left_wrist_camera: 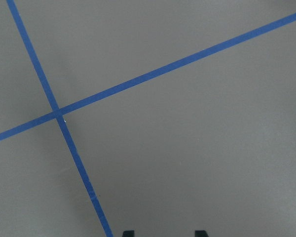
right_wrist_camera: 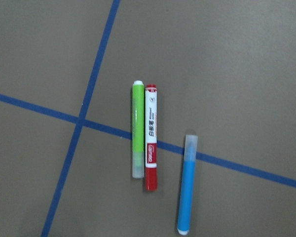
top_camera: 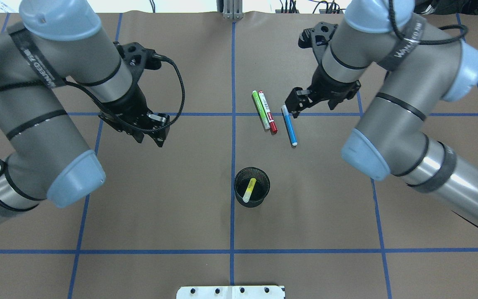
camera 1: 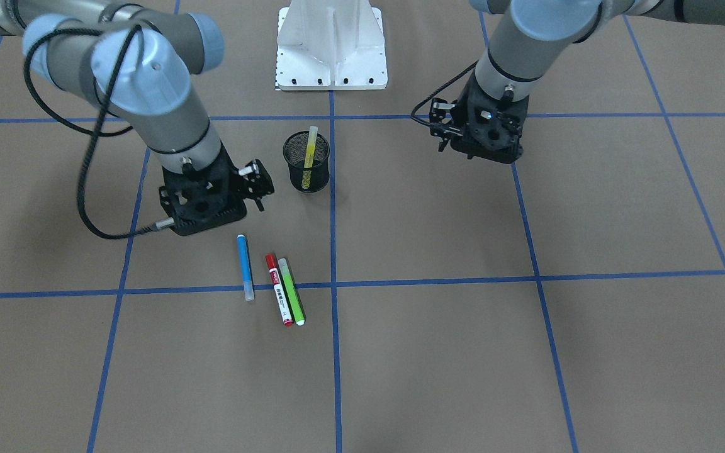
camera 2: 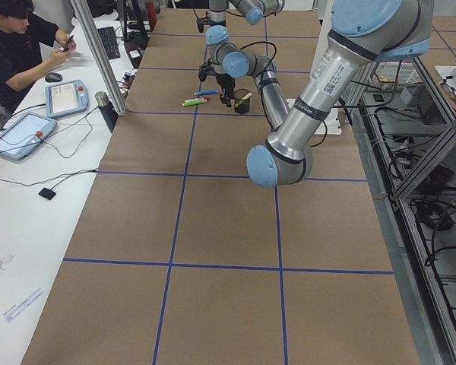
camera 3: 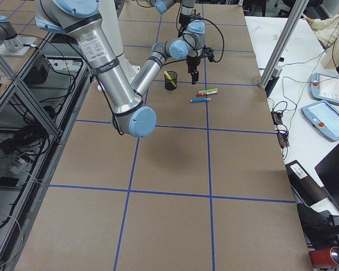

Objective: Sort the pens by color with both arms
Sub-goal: 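Raise the right gripper away while the left gripper moves over the cup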

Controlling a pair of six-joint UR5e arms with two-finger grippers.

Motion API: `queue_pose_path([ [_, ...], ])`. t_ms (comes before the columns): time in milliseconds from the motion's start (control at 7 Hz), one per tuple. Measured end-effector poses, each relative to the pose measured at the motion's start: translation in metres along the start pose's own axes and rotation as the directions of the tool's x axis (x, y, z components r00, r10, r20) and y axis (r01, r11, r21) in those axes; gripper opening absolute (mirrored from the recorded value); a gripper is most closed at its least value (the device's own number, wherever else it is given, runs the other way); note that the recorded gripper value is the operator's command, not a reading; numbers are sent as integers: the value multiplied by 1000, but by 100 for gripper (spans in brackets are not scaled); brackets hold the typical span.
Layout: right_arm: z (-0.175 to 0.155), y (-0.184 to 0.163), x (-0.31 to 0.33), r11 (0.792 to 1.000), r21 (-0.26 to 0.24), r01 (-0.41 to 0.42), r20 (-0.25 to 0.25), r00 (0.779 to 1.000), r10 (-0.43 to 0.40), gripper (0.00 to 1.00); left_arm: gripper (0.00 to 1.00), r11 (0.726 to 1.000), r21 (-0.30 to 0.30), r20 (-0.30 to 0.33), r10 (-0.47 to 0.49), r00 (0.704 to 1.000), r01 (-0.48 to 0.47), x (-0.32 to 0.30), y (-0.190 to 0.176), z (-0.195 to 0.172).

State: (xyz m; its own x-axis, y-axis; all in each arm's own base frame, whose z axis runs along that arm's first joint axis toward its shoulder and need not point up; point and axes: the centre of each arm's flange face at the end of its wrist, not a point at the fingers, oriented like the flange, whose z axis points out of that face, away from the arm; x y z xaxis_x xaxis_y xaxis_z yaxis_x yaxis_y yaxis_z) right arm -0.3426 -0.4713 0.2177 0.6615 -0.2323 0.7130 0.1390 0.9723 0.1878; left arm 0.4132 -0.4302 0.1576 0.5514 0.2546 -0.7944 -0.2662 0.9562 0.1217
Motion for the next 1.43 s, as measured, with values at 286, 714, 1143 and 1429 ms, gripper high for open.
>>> queue_pose_path([
  [286, -12, 19, 7, 1000, -16, -17, -13, 1000, 17, 100, 55, 995, -17, -18, 95, 995, -96, 50, 12, 25],
  [714, -15, 20, 6, 988, -8, -154, -18, 988, 154, 100, 55, 983, -37, -20, 177, 984, -177, 108, -13, 42],
  [1143, -9, 14, 7, 977, -9, -213, -30, 977, 212, 100, 55, 981, -61, -21, 184, 983, -184, 139, -31, 75],
  [1429, -9, 10, 11, 975, -7, -222, -34, 975, 221, 100, 54, 981, -61, -22, 183, 983, -184, 140, -36, 86],
])
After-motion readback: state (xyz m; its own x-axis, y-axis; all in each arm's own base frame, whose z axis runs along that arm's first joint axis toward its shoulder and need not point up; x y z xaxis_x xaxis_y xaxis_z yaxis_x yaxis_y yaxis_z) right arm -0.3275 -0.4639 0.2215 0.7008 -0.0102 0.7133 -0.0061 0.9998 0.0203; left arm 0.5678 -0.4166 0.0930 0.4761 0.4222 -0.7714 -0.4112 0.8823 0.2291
